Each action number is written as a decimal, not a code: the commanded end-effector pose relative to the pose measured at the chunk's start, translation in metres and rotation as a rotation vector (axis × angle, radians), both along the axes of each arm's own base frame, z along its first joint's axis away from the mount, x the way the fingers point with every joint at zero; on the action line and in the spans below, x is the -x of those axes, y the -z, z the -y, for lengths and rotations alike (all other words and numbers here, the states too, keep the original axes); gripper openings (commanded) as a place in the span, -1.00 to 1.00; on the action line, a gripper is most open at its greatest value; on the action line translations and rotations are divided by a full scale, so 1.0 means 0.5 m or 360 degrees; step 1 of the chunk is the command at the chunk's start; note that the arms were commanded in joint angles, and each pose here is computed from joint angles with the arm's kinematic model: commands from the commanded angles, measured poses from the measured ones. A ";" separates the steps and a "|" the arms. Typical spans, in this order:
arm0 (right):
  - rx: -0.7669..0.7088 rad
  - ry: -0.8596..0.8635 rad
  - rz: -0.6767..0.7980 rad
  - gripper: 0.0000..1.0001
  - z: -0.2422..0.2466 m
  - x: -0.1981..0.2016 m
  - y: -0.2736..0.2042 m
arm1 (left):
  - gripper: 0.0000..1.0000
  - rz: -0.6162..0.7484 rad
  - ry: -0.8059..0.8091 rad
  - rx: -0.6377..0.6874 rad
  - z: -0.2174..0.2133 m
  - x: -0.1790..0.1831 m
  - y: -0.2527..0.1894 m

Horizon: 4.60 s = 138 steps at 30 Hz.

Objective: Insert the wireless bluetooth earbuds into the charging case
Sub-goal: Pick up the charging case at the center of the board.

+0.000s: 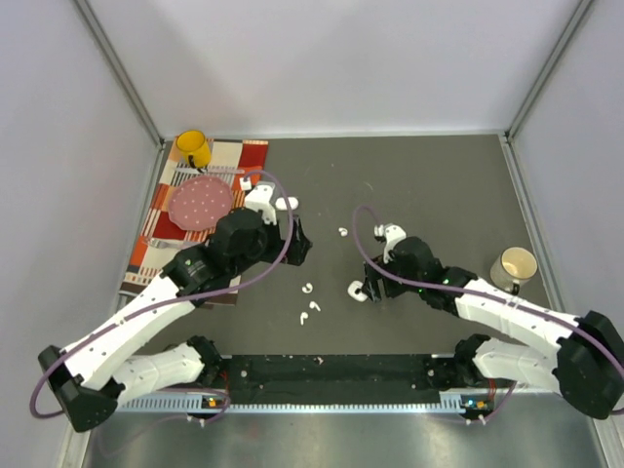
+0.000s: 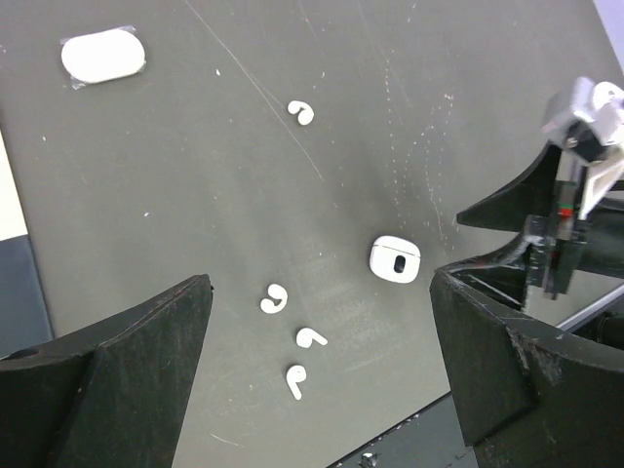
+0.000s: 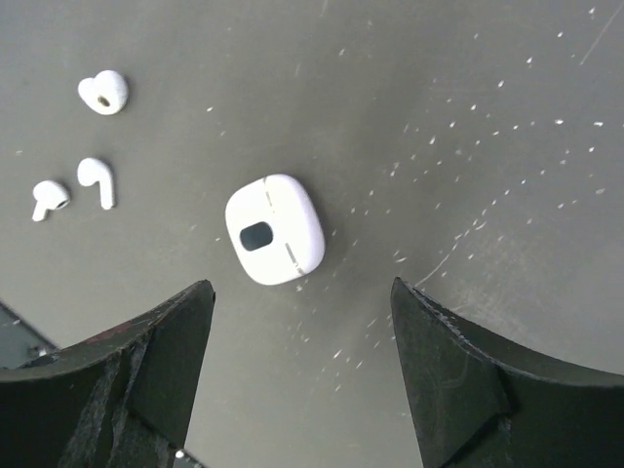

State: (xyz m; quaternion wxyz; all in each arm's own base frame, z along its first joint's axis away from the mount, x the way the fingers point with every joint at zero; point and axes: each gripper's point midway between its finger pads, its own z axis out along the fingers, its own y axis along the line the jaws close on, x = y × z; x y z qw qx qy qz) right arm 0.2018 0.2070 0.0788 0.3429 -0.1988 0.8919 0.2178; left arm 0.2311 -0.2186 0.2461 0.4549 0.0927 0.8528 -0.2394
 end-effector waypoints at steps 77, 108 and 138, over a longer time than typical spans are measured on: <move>-0.0308 -0.0890 0.1295 -1.00 -0.149 0.025 -0.339 | 0.97 -0.0321 0.0759 0.0825 0.104 0.075 -0.075; -0.0370 -0.0850 0.1358 -1.00 -0.150 0.025 -0.369 | 0.64 -0.0459 0.0699 0.0787 0.185 0.056 -0.030; -0.0408 -0.0869 0.1327 -1.00 -0.146 0.042 -0.362 | 0.12 -0.0455 0.0786 0.0816 0.221 0.069 -0.037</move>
